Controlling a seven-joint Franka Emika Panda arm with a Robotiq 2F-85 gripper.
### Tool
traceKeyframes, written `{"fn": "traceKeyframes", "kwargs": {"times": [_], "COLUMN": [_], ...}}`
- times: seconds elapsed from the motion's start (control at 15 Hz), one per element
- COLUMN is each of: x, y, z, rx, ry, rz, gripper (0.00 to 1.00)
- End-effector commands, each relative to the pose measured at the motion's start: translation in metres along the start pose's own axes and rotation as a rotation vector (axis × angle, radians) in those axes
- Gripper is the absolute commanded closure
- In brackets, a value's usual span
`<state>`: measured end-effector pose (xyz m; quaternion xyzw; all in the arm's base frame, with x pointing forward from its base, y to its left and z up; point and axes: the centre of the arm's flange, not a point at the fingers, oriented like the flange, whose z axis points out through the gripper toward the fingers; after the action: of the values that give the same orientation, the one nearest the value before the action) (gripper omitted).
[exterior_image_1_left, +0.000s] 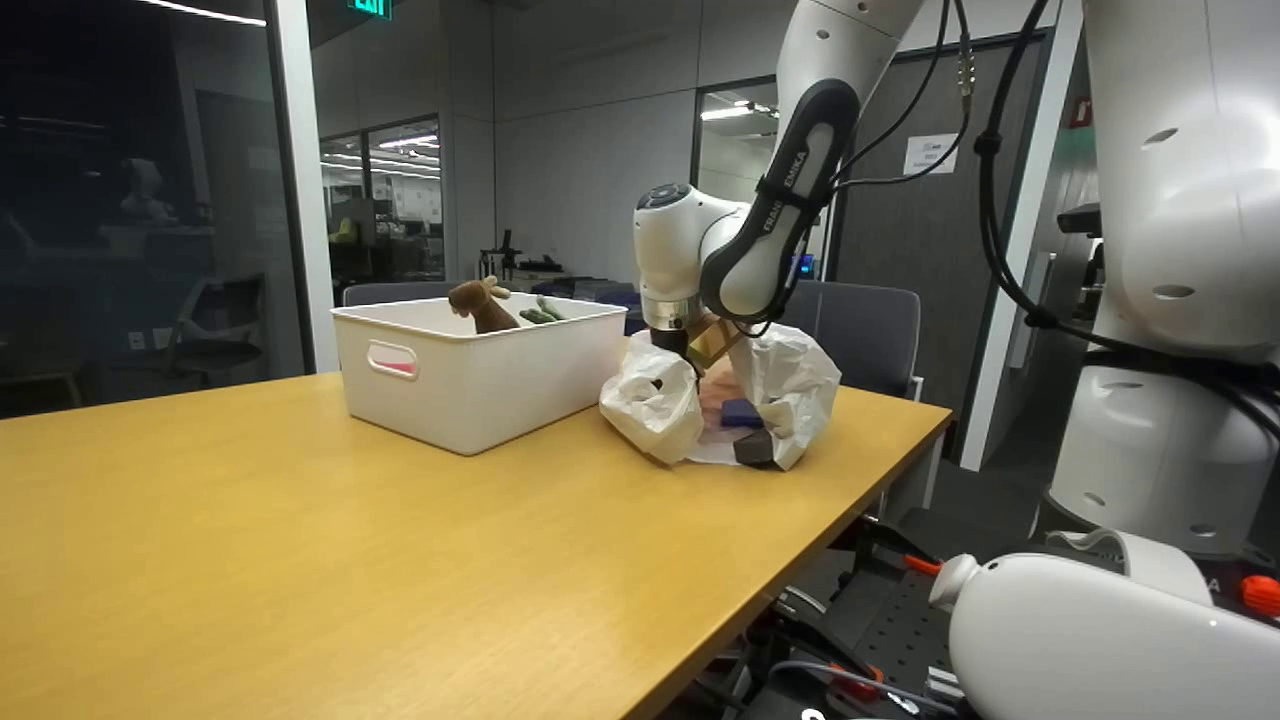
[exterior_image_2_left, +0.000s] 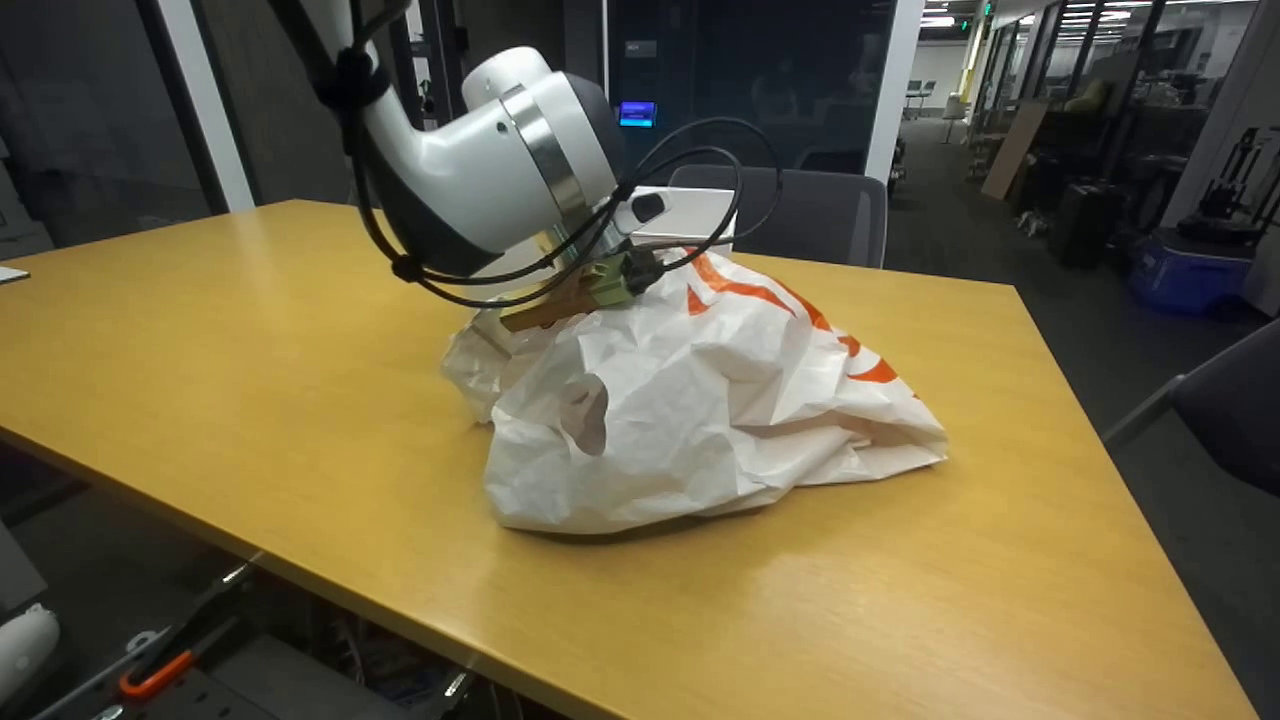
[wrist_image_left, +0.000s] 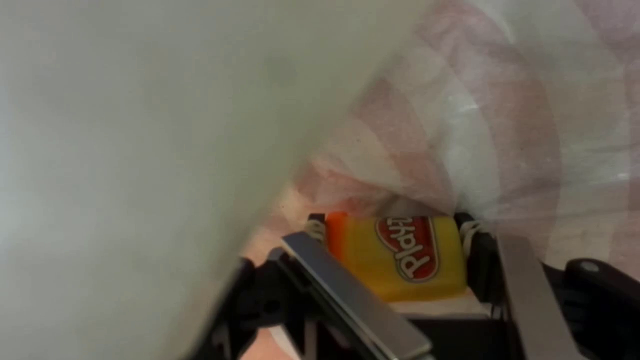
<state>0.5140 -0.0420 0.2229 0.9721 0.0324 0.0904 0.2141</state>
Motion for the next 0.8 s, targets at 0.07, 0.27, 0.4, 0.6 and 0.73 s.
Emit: {"fn": "traceKeyframes", "kwargs": {"times": [0.07,0.27,0.4,0.6,0.73], "x": [-0.017,-0.033,-0.041,-0.049,-0.051], "y": [0.006,0.008,0.008,0.010,0.013], "z": [-0.025,-0.047,-0.060,-0.085,-0.100], "rx": [0.085,0.130,0.148,0.059,0.054], "ry": [-0.070,-0.123,-0.141,-0.123,-0.135], "rz": [-0.010,-0.005,-0.002,0.015,0.013], "gripper": [0.61,0.61,0.61,0.61,0.61]}}
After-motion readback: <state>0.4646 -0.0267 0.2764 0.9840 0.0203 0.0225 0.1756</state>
